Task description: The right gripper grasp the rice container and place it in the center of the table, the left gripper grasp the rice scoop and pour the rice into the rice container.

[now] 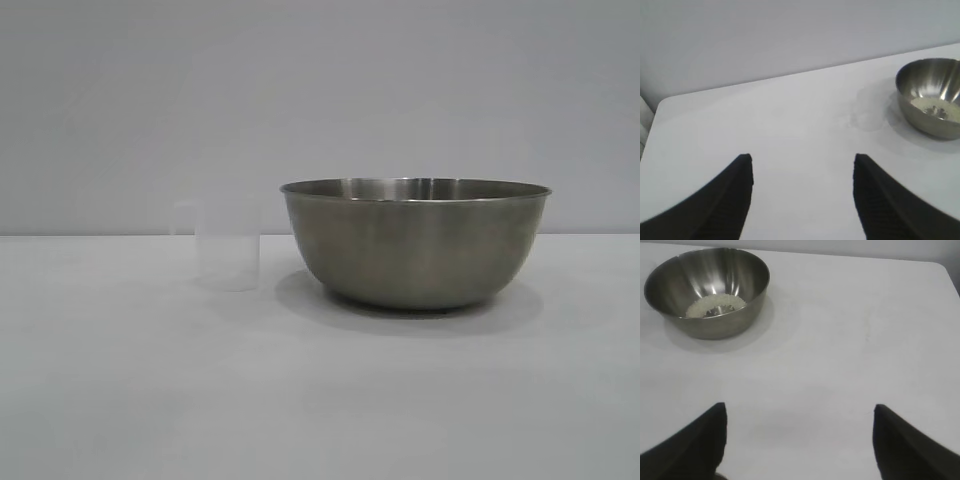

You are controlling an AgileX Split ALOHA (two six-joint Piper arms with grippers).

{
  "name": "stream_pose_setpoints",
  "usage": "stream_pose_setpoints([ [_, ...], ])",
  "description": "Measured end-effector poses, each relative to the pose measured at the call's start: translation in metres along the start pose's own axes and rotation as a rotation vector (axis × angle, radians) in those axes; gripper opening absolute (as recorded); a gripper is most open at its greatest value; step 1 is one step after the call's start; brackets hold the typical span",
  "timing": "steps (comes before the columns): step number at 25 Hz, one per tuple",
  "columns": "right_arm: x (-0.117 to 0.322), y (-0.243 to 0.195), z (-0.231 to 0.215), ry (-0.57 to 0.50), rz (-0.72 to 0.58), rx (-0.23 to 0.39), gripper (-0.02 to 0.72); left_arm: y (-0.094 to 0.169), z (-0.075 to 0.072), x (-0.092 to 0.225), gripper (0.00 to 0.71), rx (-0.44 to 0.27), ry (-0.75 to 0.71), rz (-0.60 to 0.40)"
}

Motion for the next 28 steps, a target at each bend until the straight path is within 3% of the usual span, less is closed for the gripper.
stream_pose_setpoints([
  [7, 0.0, 0.0, 0.0, 0.0, 0.0, 0.0, 0.545, 0.001, -0.007, 0.014, 0.43, 0.04, 0.009, -0.008],
  [14, 0.0, 0.0, 0.0, 0.0, 0.001, 0.0, 0.545, -0.009, -0.007, 0.036, 0.43, 0.043, 0.008, 0.087],
  [15, 0.0, 0.0, 0.0, 0.0, 0.001, 0.0, 0.545, -0.009, -0.007, 0.037, 0.376, 0.042, -0.001, 0.091],
  [18, 0.0, 0.0, 0.0, 0.0, 0.001, 0.0, 0.545, -0.012, -0.006, 0.047, 0.376, 0.036, -0.02, 0.134],
  [19, 0.0, 0.0, 0.0, 0.0, 0.001, 0.0, 0.545, -0.012, -0.006, 0.049, 0.329, 0.036, -0.022, 0.144],
  [28, 0.0, 0.0, 0.0, 0.0, 0.001, 0.0, 0.545, -0.013, -0.004, 0.051, 0.328, 0.024, -0.03, 0.155],
])
Point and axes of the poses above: a point on each arm's last joint axis where the gripper is mounted, y pointing back along that axis away from the gripper, z along the wrist's bending axis when the last joint is at zero, x = y × z, the point moved 8 cm from there along -y, pointing out along that axis toward the gripper, and after that the axes turned 2 degrees about y, right-handed, at the moved point
